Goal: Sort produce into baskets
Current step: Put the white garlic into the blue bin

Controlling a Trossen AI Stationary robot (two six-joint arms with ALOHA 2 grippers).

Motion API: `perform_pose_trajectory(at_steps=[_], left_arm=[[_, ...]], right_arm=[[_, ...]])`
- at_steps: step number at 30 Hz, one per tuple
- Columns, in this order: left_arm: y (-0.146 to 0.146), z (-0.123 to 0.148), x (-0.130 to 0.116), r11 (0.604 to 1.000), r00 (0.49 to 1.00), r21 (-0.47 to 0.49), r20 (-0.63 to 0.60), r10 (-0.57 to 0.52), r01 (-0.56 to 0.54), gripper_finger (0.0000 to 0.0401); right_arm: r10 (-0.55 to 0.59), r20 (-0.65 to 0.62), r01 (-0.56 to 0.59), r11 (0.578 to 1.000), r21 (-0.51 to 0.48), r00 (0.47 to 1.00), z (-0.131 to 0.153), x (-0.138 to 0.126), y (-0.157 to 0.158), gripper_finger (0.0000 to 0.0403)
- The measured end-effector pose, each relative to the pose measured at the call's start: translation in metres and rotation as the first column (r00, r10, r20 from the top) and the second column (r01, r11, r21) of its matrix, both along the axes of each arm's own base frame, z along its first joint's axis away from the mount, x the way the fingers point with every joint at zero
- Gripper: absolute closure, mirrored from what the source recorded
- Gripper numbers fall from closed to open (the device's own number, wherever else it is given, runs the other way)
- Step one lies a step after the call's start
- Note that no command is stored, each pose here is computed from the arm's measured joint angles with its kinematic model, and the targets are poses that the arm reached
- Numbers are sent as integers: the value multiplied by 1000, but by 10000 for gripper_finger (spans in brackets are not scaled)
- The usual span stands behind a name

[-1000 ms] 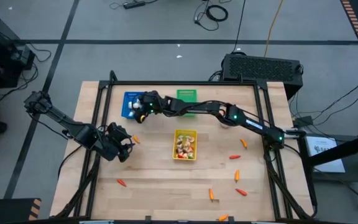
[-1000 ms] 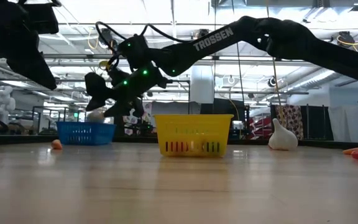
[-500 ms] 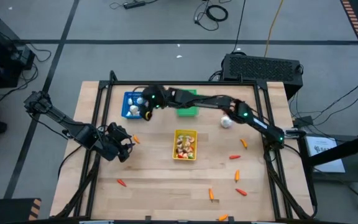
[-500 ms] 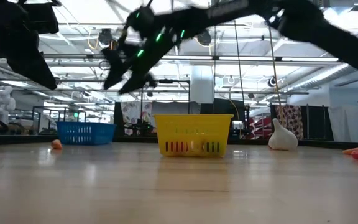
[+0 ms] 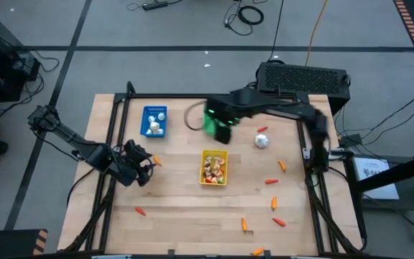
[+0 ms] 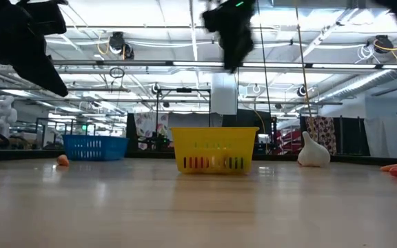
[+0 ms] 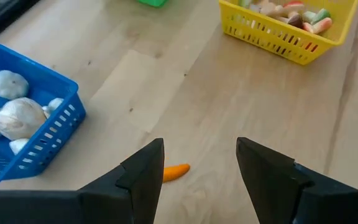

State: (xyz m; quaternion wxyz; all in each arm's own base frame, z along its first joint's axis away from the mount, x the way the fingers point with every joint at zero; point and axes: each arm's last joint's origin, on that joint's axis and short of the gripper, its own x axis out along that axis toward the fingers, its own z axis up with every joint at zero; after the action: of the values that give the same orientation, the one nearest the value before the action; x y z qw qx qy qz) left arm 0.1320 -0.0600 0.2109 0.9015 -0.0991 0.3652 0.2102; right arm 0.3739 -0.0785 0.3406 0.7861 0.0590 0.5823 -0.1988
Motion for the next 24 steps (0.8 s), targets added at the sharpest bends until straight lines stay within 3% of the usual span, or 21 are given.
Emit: perform_pose_trajectory(at_steps=[4, 11, 15, 21, 24], left_arm=[[1, 1, 0, 999, 1000, 48, 3, -10, 10, 193], [1, 7, 8, 977, 994, 212, 106, -7, -16, 193], [0, 11, 15, 975, 990, 223, 136, -43, 11, 193], [3, 11, 18, 980, 991, 198, 125, -51, 25, 193], [3, 11, 18, 985, 991, 168, 128, -43, 21, 193]], right_arm=[[-105, 77, 105, 994, 5, 991, -1, -56, 25, 143], [-309, 290, 297, 951, 87, 906, -54, -131, 54, 153], [-317, 353, 295, 948, 117, 880, -91, -150, 61, 157], [-214, 342, 242, 969, -41, 915, -121, -161, 66, 167], [-214, 330, 246, 968, -57, 919, -126, -163, 66, 173]])
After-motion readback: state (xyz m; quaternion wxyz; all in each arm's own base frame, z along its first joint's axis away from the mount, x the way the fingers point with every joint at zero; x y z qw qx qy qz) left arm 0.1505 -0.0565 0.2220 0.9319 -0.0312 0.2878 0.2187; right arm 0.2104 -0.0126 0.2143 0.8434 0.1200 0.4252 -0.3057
